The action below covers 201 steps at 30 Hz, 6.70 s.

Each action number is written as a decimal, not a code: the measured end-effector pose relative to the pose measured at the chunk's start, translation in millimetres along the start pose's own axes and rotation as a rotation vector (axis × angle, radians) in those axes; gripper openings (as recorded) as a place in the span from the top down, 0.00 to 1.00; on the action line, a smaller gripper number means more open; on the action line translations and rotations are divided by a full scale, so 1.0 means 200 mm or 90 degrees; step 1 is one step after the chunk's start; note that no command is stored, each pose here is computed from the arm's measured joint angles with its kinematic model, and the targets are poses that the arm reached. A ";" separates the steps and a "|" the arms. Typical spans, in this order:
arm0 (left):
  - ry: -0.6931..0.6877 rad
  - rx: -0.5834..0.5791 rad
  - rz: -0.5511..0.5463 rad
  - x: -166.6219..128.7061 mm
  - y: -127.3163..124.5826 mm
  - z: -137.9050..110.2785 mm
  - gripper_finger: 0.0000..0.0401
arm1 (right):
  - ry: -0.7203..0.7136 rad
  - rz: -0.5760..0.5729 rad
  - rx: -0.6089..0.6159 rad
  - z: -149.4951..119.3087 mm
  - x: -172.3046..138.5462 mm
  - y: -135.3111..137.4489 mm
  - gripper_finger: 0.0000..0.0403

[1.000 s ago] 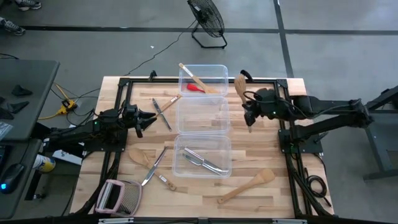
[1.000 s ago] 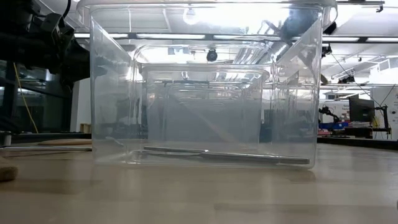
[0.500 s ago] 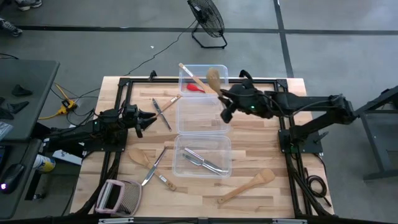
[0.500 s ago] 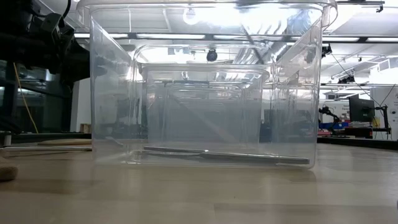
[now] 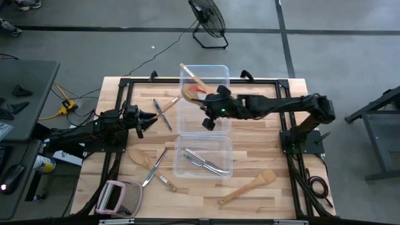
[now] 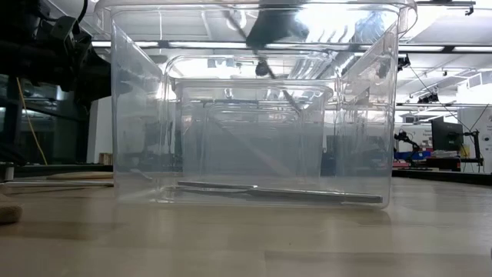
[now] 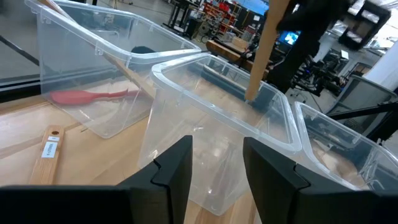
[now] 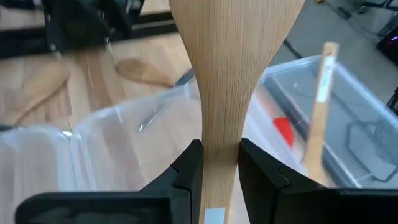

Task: Pick & Place Kitchen Items
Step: Put the brown spatula into the middle transparent bin

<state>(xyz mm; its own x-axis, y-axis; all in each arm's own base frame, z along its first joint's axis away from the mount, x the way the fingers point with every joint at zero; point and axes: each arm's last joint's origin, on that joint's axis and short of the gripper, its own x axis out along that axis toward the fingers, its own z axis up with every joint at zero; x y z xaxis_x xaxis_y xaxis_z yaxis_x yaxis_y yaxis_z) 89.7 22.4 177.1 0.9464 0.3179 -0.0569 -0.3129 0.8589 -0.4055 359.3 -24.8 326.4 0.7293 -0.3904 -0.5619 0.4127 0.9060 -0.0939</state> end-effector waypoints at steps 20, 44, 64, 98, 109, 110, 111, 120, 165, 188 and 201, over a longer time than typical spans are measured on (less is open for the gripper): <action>0.000 0.000 0.000 0.00 0.00 0.00 0.64 | 0.110 0.022 -0.059 -0.14 0.35 -0.05 0.81; 0.000 0.000 0.000 0.00 0.00 0.00 0.64 | 0.177 0.078 -0.045 -0.23 0.50 -0.08 0.80; 0.000 0.000 0.000 0.00 0.00 0.00 0.64 | 0.199 0.102 -0.022 -0.25 0.50 -0.10 0.69; 0.000 0.000 0.000 0.00 0.00 0.00 0.64 | 0.225 0.219 -0.104 -0.13 -0.34 -0.19 0.50; 0.000 0.000 0.000 0.00 0.00 0.00 0.64 | 0.266 0.249 -0.100 -0.41 -0.60 -0.13 0.50; 0.000 0.000 0.000 0.00 0.00 0.00 0.64 | 0.274 0.250 -0.107 -0.44 -0.61 -0.12 0.50; 0.000 0.000 0.000 0.00 0.00 0.00 0.64 | 0.279 0.252 -0.118 -0.47 -0.63 -0.11 0.50; 0.000 0.000 0.000 0.00 0.00 0.00 0.64 | 0.330 0.336 -0.202 -0.68 -0.71 0.04 0.50; 0.000 0.000 0.000 0.00 0.00 0.00 0.64 | 0.473 0.348 -0.399 -1.32 -0.44 0.81 0.30; 0.000 0.000 0.000 0.00 0.00 0.00 0.64 | 0.462 0.328 -0.419 -1.42 -0.49 0.80 0.50; 0.000 0.000 0.000 0.00 0.00 0.00 0.64 | 0.463 0.324 -0.399 -1.42 -0.49 0.81 0.73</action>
<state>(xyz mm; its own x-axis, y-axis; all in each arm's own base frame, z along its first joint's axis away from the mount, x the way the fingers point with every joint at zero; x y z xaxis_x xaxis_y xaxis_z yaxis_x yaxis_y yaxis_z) 89.7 22.4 177.2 0.9465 0.3178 -0.0563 -0.3126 0.8590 -0.4055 200.1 205.7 132.4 0.1521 0.0581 -0.9867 -0.3498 0.9368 0.0013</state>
